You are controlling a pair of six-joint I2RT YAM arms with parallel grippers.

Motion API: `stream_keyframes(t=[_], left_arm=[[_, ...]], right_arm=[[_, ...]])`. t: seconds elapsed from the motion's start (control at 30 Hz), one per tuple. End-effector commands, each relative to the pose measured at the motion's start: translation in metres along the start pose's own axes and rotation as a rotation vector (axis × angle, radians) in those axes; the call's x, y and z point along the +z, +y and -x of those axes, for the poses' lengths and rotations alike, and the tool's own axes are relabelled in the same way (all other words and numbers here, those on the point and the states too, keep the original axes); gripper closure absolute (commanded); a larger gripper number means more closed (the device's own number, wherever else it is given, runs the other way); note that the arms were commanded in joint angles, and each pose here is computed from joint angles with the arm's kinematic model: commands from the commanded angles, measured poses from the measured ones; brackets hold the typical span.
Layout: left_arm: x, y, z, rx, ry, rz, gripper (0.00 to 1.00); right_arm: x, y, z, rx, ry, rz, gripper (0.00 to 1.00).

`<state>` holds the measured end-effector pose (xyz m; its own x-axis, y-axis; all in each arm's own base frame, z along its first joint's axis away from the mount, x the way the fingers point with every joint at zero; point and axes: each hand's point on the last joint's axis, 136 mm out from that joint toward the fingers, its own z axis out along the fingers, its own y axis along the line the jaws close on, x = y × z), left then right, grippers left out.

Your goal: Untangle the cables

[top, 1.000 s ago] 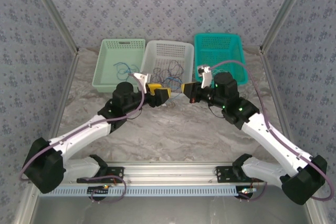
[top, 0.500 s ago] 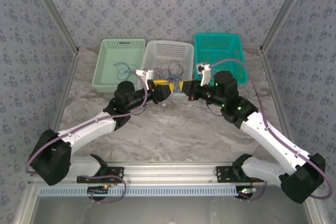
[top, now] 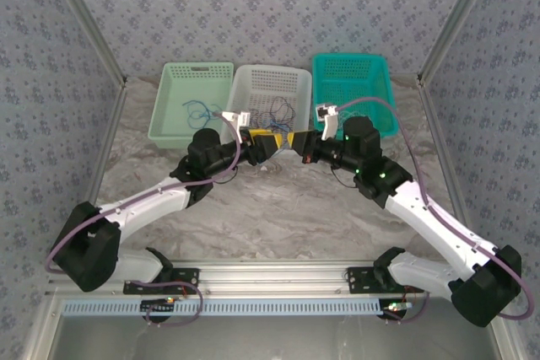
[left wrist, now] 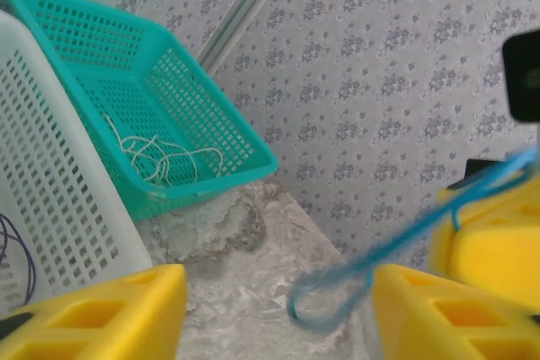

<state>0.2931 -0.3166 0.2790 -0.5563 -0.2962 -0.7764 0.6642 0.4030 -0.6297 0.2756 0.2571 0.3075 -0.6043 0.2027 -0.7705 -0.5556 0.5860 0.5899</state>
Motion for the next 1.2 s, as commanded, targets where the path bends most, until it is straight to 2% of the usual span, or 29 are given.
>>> stream_keyframes(t=[0.0, 0.23, 0.47, 0.8, 1.0, 1.17], left_arm=[[-0.010, -0.024, 0.025, 0.043, -0.079, -0.059, 0.35], [-0.013, -0.025, 0.029, 0.030, -0.106, -0.059, 0.33], [-0.009, -0.019, 0.028, 0.009, -0.113, -0.051, 0.35], [-0.003, -0.013, 0.028, -0.004, -0.117, -0.034, 0.45], [-0.001, -0.009, 0.028, -0.006, -0.125, -0.020, 0.56], [0.003, -0.002, 0.024, 0.016, -0.082, 0.029, 0.80]], right_arm=[[-0.005, -0.006, 0.003, 0.008, -0.025, -0.030, 1.00], [0.001, -0.007, 0.008, 0.024, -0.045, -0.019, 1.00], [0.001, 0.003, 0.013, 0.031, -0.067, 0.019, 1.00], [0.004, 0.012, 0.013, 0.068, -0.086, 0.065, 1.00], [0.004, 0.016, 0.012, 0.070, -0.087, 0.079, 1.00], [0.007, 0.015, 0.005, 0.075, -0.062, 0.079, 1.00]])
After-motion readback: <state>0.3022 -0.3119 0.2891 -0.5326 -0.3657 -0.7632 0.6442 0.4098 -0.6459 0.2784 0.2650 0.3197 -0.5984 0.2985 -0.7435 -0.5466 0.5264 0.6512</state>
